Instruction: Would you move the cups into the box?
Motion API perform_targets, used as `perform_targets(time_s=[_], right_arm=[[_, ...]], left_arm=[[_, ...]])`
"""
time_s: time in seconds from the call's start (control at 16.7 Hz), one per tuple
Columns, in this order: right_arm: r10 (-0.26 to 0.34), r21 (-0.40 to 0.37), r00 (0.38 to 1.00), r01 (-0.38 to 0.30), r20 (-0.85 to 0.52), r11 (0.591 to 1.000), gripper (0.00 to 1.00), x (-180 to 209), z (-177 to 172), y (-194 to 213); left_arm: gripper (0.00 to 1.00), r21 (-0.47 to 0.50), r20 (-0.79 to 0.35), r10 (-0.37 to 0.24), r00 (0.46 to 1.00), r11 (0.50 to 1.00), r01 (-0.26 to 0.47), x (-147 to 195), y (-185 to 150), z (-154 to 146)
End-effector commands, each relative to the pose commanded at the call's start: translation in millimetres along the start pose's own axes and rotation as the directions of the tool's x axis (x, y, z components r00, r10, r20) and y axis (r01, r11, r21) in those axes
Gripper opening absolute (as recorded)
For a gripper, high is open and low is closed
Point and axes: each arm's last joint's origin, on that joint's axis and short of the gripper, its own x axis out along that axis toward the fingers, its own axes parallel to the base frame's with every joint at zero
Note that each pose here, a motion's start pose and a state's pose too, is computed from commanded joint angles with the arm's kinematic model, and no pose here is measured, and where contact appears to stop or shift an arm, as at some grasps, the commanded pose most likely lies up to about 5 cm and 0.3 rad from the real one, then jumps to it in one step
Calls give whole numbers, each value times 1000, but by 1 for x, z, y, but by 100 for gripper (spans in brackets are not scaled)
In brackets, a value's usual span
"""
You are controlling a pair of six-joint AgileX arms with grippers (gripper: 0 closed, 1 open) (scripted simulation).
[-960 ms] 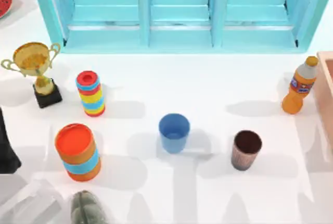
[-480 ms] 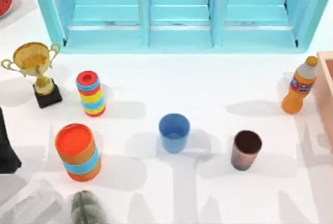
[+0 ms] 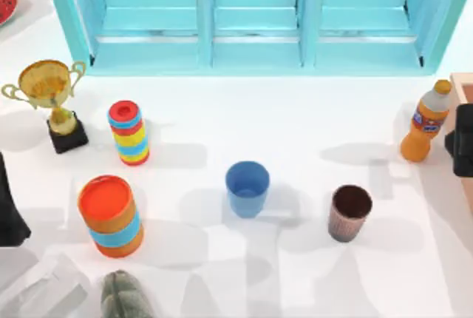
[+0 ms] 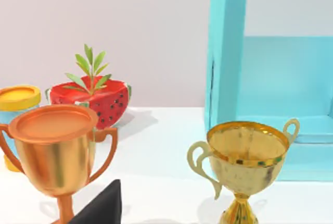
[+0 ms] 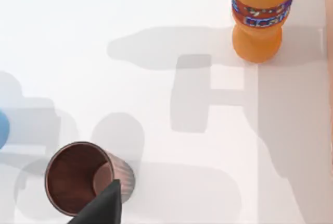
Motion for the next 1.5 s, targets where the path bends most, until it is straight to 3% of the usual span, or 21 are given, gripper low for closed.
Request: perform_targets(time_s=[0.24, 0.48, 0.72, 1.14, 1.5], right_arm=[[-77, -3, 932, 81, -355, 997, 100, 45, 37, 44], [-153, -38, 825, 157, -544, 987, 100, 82, 53, 83], [-184, -57, 781, 187, -598, 981, 100, 94, 59, 104], [-185, -57, 779, 189, -600, 980, 100, 98, 57, 103], [-179, -54, 786, 183, -592, 982, 100, 152, 21, 93]], left_arm=[[100, 0, 0, 0, 1000, 1000, 0, 0, 0, 0], [100, 0, 0, 0, 1000, 1000, 0, 0, 0, 0], [100, 0, 0, 0, 1000, 1000, 0, 0, 0, 0], [100, 0, 0, 0, 1000, 1000, 0, 0, 0, 0], [100, 0, 0, 0, 1000, 1000, 0, 0, 0, 0]])
